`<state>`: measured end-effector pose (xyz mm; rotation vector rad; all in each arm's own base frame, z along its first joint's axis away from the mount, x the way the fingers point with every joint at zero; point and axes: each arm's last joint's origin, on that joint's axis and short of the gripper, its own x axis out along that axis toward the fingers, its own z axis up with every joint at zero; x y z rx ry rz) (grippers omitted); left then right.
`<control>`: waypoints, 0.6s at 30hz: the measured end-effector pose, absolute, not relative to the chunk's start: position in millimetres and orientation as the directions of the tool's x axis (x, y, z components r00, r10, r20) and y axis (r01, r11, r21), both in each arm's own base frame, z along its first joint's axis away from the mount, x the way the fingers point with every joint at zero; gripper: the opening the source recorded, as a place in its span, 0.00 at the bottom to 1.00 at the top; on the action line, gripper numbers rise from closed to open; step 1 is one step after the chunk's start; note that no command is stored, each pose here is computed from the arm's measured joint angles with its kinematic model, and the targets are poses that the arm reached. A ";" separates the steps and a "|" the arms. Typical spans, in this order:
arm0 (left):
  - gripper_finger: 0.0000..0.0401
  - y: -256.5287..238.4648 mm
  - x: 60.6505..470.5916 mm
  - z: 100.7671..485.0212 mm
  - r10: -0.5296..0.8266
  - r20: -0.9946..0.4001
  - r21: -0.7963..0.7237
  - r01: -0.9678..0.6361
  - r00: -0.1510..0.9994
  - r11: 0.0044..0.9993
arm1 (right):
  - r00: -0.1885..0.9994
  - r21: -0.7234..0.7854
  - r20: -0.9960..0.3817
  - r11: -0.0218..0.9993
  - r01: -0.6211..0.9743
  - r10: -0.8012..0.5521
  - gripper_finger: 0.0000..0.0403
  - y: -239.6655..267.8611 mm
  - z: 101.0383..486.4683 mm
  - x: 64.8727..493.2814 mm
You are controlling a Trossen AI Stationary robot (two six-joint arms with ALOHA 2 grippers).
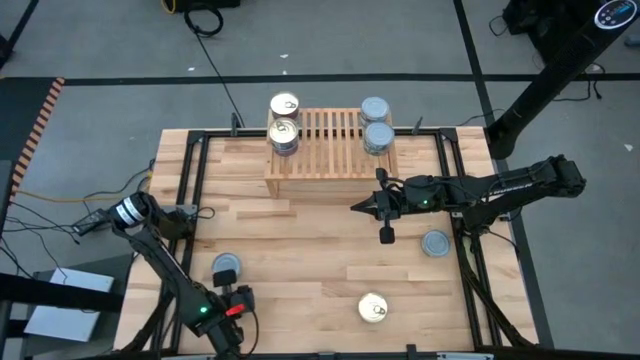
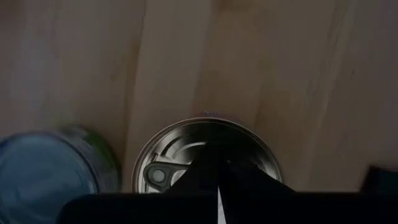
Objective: Stack canned seafood by type on shelf
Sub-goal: Put the blue pink tuna can on the shelf
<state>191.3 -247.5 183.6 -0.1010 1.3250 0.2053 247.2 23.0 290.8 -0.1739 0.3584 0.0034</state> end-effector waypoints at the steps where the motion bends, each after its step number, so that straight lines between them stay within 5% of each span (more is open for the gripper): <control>1: 0.01 -246.5 193.4 183.7 0.095 -0.966 0.047 -0.200 0.239 0.979 | 0.937 -0.169 -0.349 0.985 -0.034 -0.027 0.02 23.0 290.8 247.2; 18: 0.01 -213.6 255.5 172.4 0.207 -0.888 0.217 -0.023 0.411 0.976 | 0.936 -0.166 -0.350 0.985 -0.035 -0.026 0.02 23.1 290.8 247.2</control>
